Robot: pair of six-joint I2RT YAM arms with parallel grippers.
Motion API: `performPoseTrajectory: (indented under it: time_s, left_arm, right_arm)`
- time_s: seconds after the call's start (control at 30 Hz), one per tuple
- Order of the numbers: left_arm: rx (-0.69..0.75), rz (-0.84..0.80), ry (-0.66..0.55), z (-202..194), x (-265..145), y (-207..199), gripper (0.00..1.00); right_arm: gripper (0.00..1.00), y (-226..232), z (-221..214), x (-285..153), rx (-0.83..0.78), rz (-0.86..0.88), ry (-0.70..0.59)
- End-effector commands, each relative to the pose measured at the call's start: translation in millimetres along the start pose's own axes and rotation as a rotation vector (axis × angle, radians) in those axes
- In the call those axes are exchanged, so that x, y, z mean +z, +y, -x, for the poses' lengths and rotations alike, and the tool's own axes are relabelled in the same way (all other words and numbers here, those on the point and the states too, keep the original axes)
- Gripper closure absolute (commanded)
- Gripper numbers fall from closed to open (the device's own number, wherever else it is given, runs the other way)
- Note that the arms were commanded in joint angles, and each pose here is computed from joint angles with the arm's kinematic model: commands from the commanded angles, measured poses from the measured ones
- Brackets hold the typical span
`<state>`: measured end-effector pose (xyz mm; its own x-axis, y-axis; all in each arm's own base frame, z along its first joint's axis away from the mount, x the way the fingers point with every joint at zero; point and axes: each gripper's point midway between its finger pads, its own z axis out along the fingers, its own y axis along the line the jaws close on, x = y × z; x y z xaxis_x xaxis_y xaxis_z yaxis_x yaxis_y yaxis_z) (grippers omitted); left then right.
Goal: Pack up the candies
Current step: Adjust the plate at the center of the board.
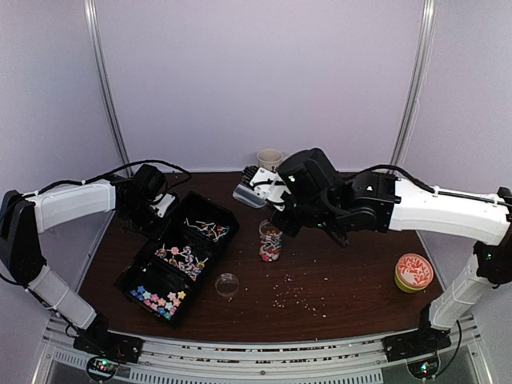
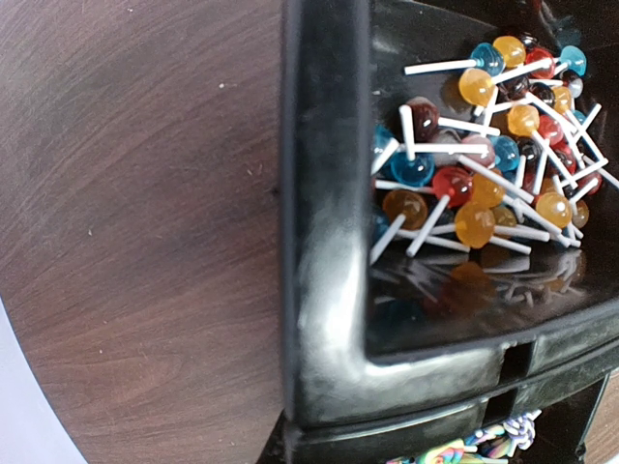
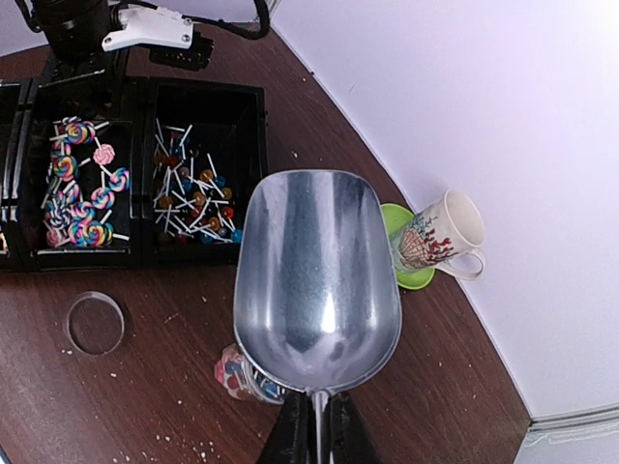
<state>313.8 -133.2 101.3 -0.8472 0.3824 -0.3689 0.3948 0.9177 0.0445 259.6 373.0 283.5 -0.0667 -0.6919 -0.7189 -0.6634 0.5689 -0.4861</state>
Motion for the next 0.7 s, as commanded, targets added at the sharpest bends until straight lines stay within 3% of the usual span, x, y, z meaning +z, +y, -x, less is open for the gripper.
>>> performPoseTrajectory:
  time_s: [0.0,0.33,0.5,0.67]
  left_arm:
    - [-0.026,-0.033,-0.14,39,-23,-2,1.0]
    - [-0.03,-0.123,-0.152,41,-21,-14,1.0]
    - [-0.094,-0.241,-0.161,42,-18,-15,1.0]
    - [-0.142,-0.386,-0.174,45,-17,-23,1.0]
  right_arm:
    - [1.0,14,5,14,-0.009,0.008,0.101]
    - [1.0,39,13,45,-0.002,0.055,0.244]
    - [1.0,29,28,36,0.088,0.041,0.184]
    - [1.0,12,52,6,0.193,0.062,0.033]
